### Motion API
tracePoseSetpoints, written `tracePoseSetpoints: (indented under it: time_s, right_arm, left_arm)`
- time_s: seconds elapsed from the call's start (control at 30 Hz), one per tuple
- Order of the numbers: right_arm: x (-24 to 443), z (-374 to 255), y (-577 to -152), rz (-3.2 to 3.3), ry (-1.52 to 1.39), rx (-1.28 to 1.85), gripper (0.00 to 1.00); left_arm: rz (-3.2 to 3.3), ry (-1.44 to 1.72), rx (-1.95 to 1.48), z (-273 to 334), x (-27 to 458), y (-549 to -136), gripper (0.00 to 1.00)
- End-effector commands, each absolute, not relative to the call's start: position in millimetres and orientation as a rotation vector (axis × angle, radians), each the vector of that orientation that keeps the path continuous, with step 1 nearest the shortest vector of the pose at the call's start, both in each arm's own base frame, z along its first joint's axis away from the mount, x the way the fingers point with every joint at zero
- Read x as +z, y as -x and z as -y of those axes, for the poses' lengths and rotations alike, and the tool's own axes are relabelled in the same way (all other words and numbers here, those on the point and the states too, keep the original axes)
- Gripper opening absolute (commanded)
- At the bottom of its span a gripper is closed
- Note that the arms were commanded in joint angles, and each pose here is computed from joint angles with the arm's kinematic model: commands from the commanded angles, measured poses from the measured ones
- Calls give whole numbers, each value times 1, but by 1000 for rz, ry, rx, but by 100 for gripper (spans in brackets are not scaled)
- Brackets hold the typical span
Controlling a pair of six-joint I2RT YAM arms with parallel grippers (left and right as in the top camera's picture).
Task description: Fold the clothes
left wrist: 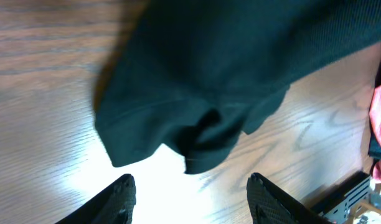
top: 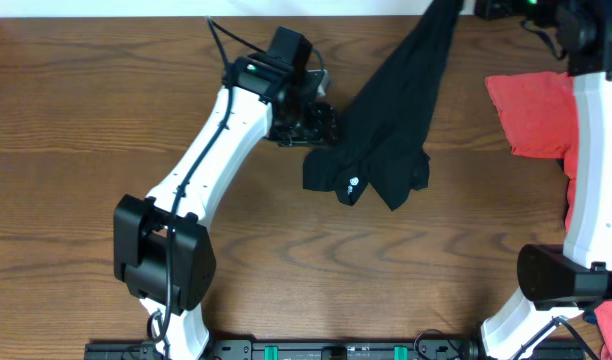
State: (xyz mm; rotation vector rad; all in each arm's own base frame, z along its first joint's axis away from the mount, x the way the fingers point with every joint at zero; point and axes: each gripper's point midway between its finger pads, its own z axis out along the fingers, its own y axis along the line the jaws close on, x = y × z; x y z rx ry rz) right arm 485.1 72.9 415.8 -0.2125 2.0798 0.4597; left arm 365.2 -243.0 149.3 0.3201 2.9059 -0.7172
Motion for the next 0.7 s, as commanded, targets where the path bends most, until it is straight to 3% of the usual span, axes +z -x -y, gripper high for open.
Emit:
tracePoseSetpoints:
  time_s: [0.0, 0.33, 0.67]
  right_arm:
    - [407, -63, -491, -2099, 201, 444, 1]
    - [400, -64, -493, -2116, 207, 460, 1]
    - [401, -69, -492, -2111, 224, 493, 1]
  left_arm:
    - [-2936, -399, -664, 255, 137, -350, 60]
    - [-2994, -493, -536, 273, 104, -318, 60]
    - [-2956, -435, -569, 279, 77, -323, 60]
